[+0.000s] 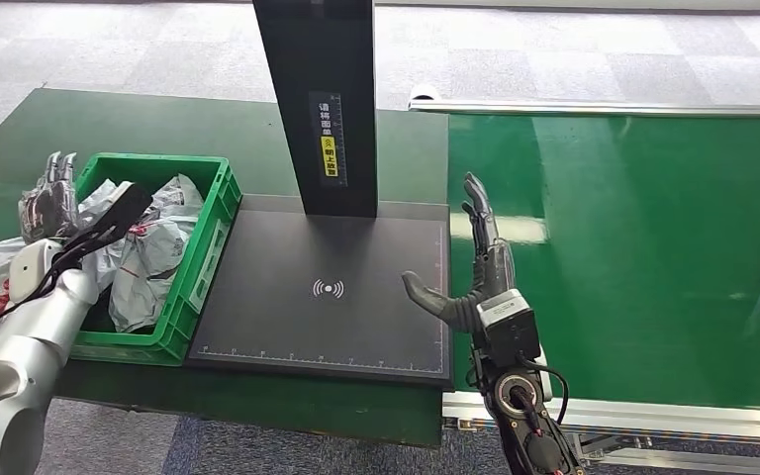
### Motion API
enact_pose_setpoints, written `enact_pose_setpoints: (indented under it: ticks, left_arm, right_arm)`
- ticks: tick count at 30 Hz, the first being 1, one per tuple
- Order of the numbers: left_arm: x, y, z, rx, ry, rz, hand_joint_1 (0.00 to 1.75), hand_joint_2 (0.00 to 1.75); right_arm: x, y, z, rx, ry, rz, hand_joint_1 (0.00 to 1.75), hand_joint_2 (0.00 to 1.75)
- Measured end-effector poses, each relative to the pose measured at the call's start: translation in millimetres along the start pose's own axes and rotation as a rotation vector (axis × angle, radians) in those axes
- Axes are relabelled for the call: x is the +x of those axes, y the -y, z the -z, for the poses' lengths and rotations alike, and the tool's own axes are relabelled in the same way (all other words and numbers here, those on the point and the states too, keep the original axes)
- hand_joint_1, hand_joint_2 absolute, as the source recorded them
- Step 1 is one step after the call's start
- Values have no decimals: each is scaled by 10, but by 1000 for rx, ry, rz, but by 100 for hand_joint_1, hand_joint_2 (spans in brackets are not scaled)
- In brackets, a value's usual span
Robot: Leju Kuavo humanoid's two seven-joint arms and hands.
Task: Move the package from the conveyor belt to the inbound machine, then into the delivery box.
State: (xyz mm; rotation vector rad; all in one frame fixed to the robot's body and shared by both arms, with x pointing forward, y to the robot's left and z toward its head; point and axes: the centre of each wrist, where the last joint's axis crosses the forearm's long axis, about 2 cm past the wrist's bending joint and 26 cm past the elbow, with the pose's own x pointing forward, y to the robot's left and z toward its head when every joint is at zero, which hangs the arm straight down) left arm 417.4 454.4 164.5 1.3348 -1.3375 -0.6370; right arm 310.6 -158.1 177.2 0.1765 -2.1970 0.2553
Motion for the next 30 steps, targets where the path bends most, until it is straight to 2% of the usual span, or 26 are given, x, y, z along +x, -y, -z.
enact_pose_setpoints:
  ticks: [4, 7, 9, 11, 14, 16, 18, 22, 25, 28, 30]
  left_arm:
    - [156, -69, 74, 170, 61, -272, 0, 175]
    - [352, -157, 133, 307, 65, -502, 0, 175]
    - [506, -193, 102, 383, 81, -667, 0, 175]
    - [657, -200, -17, 422, 123, -805, 0, 175]
    - [848, -137, -324, 384, 234, -901, 0, 175]
    - [997, -45, -595, 317, 318, -966, 0, 175]
    - [1130, 103, -901, 248, 364, -1040, 0, 175]
    - [1412, 448, -1593, 101, 369, -1278, 0, 175]
    - [1637, 611, -2054, 37, 348, -1414, 0, 175]
    - [1834, 626, -2377, -8, 332, -1483, 0, 175]
    - [1906, 610, -2504, -32, 329, -1501, 0, 175]
  right_arm:
    - [0, 2, 2, 5, 2, -10, 0, 175]
    - [0, 7, 3, 7, 4, -21, 0, 175]
    - [-2, 12, 3, 8, 5, -28, 0, 175]
    - [-11, 19, 2, 7, 1, -32, 0, 175]
    - [-51, 40, -13, -3, -22, -27, 0, 175]
    - [-100, 52, -40, -12, -53, -11, 0, 175]
    - [-163, 55, -88, -19, -89, 8, 0, 175]
    - [-350, 28, -272, -30, -196, 37, 0, 175]
    - [-483, -34, -466, -28, -264, 44, 0, 175]
    - [-550, -129, -698, -36, -301, 71, 0, 175]
    - [-561, -181, -815, -42, -313, 86, 0, 175]
